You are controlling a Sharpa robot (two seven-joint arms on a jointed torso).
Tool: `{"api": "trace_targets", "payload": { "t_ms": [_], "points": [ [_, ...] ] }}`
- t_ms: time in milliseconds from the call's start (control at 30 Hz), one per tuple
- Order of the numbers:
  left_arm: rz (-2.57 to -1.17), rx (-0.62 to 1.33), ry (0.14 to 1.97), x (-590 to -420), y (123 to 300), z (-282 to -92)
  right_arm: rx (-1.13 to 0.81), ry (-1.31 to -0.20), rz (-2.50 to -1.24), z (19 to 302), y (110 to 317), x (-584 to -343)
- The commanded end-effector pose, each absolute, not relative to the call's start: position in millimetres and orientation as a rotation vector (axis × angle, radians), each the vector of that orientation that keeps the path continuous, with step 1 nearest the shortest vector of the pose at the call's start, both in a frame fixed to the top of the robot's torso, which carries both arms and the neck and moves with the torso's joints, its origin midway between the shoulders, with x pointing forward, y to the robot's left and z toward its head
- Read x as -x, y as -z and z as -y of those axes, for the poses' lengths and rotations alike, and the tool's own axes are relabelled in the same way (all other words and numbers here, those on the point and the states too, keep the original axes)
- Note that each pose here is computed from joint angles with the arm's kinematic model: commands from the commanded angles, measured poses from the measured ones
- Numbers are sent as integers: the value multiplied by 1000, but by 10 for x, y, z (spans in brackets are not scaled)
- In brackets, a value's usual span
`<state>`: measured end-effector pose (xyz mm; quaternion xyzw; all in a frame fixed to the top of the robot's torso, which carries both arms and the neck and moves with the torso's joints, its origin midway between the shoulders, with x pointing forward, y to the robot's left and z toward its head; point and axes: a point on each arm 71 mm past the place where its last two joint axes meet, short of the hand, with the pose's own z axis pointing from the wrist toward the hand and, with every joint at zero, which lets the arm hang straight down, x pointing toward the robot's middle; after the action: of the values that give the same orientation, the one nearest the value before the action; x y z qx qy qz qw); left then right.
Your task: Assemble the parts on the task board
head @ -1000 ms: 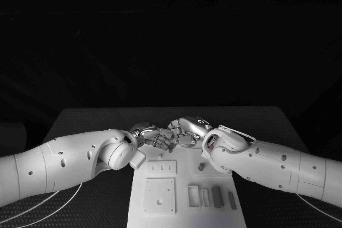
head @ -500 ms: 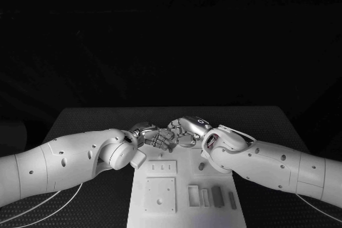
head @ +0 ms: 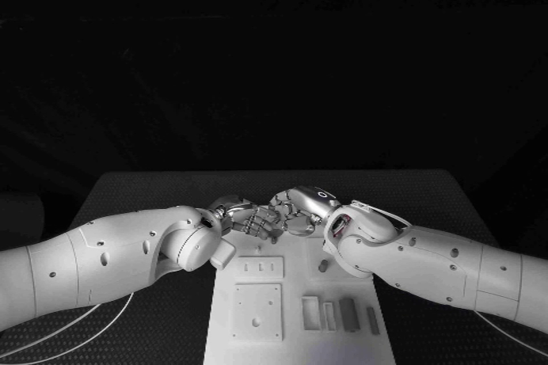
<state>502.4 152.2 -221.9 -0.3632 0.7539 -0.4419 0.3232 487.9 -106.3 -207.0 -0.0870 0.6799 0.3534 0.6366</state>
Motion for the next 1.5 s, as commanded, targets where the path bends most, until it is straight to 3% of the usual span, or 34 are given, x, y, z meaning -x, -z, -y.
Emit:
{"api": "trace_targets", "payload": {
  "t_ms": [33, 833, 1267, 1500],
  "points": [
    [-1954, 953, 1168, -5035, 2184, -1500, 221, -809, -1573, 1034, 2107, -4855],
    [-1917, 979, 1111, -5067, 2188, -1552, 93, -850, -1561, 1193, 2118, -4925],
    [-1958, 930, 1016, -5065, 2217, -1656, -96, -956, -1478, 1668, 2069, -5023],
    [-2058, 759, 892, -5013, 2251, -1709, -260, -924, -1467, 2007, 1956, -5277]
  ]
}}
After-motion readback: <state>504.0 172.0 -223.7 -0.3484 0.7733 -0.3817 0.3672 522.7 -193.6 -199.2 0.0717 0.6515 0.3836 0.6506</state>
